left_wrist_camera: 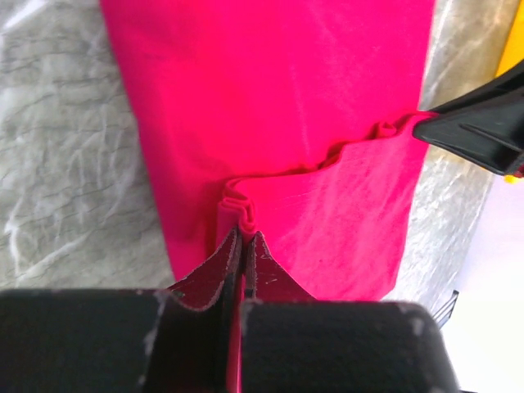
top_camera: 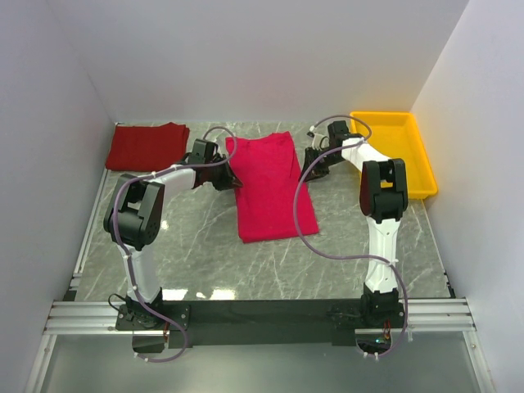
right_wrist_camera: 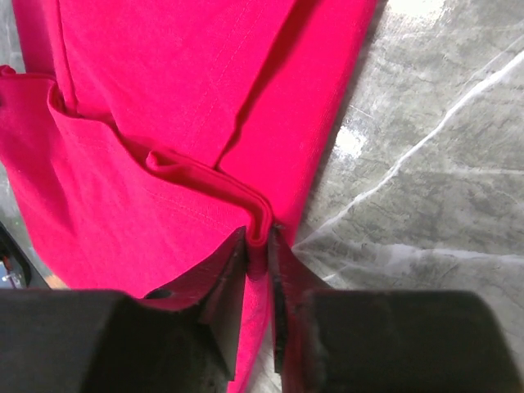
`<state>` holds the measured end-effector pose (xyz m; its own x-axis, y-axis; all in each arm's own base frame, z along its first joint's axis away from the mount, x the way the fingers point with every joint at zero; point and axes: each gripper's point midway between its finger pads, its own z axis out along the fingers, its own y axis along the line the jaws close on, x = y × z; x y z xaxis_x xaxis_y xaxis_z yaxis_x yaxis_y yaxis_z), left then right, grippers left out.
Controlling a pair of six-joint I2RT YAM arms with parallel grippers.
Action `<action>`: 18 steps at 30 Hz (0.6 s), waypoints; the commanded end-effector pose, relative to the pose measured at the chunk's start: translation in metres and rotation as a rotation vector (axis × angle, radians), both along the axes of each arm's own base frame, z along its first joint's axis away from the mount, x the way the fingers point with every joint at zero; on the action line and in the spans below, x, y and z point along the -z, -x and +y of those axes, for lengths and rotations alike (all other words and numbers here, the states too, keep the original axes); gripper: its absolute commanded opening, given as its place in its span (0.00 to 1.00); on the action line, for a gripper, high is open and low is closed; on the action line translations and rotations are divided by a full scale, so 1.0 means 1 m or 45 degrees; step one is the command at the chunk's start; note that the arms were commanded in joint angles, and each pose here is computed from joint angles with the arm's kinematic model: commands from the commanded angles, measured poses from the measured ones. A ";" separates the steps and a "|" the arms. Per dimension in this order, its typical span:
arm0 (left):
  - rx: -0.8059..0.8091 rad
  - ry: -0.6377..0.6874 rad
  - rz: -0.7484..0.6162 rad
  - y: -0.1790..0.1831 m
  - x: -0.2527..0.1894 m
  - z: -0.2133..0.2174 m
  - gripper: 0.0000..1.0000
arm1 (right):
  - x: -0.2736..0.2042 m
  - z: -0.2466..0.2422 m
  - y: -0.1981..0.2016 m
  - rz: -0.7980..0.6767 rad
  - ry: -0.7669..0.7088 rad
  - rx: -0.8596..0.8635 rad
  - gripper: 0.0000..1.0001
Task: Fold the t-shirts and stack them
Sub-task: Fold the tshirt
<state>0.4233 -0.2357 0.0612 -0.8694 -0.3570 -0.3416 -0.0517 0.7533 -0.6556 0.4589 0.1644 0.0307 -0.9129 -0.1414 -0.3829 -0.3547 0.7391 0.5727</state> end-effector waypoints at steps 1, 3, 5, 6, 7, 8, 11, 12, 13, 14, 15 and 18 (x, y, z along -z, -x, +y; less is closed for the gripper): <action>0.066 0.069 -0.135 -0.005 -0.029 -0.011 0.01 | -0.028 0.005 -0.009 -0.103 -0.025 -0.003 0.22; 0.072 0.078 -0.151 -0.006 -0.030 -0.011 0.01 | -0.032 0.002 -0.009 -0.117 -0.027 0.006 0.19; 0.075 0.082 -0.144 -0.004 -0.028 -0.010 0.01 | -0.033 0.000 -0.009 -0.123 -0.025 0.016 0.17; 0.077 0.093 -0.165 -0.005 -0.030 -0.011 0.01 | -0.035 -0.002 -0.010 -0.129 -0.025 0.020 0.16; 0.078 0.096 -0.166 -0.005 -0.029 -0.010 0.01 | -0.035 -0.003 -0.010 -0.133 -0.025 0.024 0.15; 0.079 0.099 -0.168 -0.005 -0.029 -0.010 0.01 | -0.034 -0.005 -0.010 -0.131 -0.025 0.028 0.14; 0.084 0.099 -0.175 -0.007 -0.027 -0.007 0.01 | -0.034 -0.007 -0.008 -0.133 -0.034 0.038 0.10; 0.086 0.094 -0.174 -0.007 -0.025 -0.006 0.01 | -0.037 -0.007 -0.008 -0.141 -0.036 0.039 0.09; 0.088 0.096 -0.179 -0.008 -0.025 -0.005 0.01 | -0.036 -0.006 -0.007 -0.142 -0.037 0.039 0.09; 0.081 0.092 -0.173 -0.009 -0.023 -0.002 0.01 | -0.036 -0.006 -0.006 -0.143 -0.042 0.042 0.08; 0.078 0.091 -0.174 -0.010 -0.022 -0.001 0.01 | -0.038 -0.007 -0.006 -0.150 -0.044 0.046 0.07; 0.063 0.076 -0.160 -0.011 -0.016 0.006 0.01 | -0.042 -0.007 -0.005 -0.167 -0.065 0.056 0.05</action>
<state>0.4268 -0.2341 0.0626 -0.8622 -0.3466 -0.3694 0.0074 0.7206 -0.6933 0.4524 0.1579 0.0289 -0.9106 -0.1102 -0.3982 -0.3412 0.7442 0.5743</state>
